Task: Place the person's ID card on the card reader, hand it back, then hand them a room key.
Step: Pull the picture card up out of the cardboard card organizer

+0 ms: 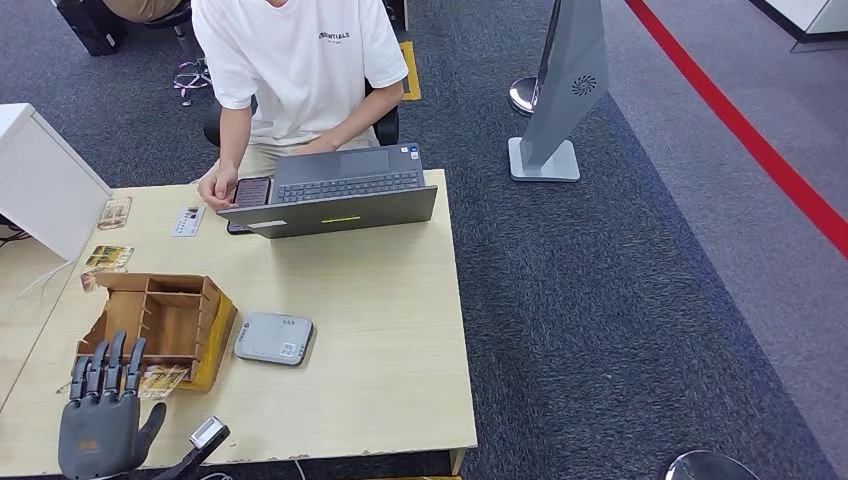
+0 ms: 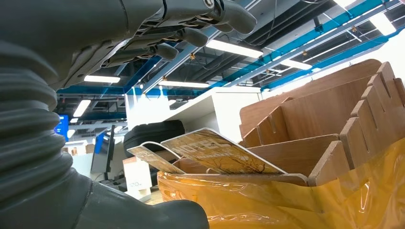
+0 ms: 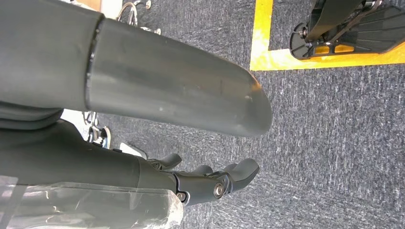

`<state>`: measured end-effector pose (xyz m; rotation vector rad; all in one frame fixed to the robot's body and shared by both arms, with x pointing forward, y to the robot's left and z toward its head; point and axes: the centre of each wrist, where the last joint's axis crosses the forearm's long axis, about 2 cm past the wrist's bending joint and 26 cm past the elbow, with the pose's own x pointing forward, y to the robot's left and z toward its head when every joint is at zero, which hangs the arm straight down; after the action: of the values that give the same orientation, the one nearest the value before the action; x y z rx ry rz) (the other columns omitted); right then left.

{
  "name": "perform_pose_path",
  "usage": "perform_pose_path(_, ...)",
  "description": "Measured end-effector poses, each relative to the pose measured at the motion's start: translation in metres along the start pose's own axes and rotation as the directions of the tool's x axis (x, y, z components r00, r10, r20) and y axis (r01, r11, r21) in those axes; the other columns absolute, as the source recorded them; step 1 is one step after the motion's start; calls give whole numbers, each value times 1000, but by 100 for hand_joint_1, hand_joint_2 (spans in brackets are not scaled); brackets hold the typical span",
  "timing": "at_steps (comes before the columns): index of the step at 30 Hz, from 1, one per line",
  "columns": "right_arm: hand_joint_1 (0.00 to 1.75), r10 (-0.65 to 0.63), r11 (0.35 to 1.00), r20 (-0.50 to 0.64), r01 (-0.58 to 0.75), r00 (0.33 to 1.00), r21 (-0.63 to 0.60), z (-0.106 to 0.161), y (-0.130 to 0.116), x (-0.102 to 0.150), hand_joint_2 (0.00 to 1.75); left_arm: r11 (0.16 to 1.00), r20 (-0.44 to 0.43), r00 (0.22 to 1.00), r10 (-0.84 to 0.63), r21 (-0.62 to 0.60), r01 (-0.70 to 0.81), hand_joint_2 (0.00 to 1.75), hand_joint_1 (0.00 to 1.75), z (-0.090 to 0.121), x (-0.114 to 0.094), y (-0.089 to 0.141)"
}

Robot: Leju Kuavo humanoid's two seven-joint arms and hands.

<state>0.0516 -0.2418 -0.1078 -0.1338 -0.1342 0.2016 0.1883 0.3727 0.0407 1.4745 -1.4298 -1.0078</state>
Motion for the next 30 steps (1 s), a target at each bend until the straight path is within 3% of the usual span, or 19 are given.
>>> perform_pose_path(18,0,0,1000,0,0,1000,0,0,0,0,0,1000,1,1000,1,-1,-1,175,0,0,0,0)
perform_pose_path(22,0,1,1000,0,-1,1000,0,0,0,0,0,1000,-5,1000,6,0,-6,175,175,0,0,-1)
perform_pose_path(23,0,3,1000,1,-3,1000,-1,0,0,0,0,1000,-15,1000,13,-2,-13,175,175,0,0,-2)
perform_pose_path(24,0,5,1000,1,-5,1000,-1,0,0,0,0,1000,-30,999,26,-6,-26,175,131,1,-1,-4)
perform_pose_path(25,0,7,1000,2,-7,1000,-1,0,0,0,0,999,-46,998,39,-12,-40,175,122,2,-1,-7)
perform_pose_path(27,0,10,1000,3,-10,1000,-2,0,0,0,0,998,-69,996,58,-26,-60,175,122,5,-4,-12)
perform_pose_path(28,0,12,1000,3,-12,1000,-3,0,-1,0,0,997,-70,996,62,-30,-64,175,166,6,-5,-13)
perform_pose_path(30,0,15,1000,3,-15,1000,-4,0,-1,0,0,997,-64,996,68,-34,-70,175,175,7,-6,-14)
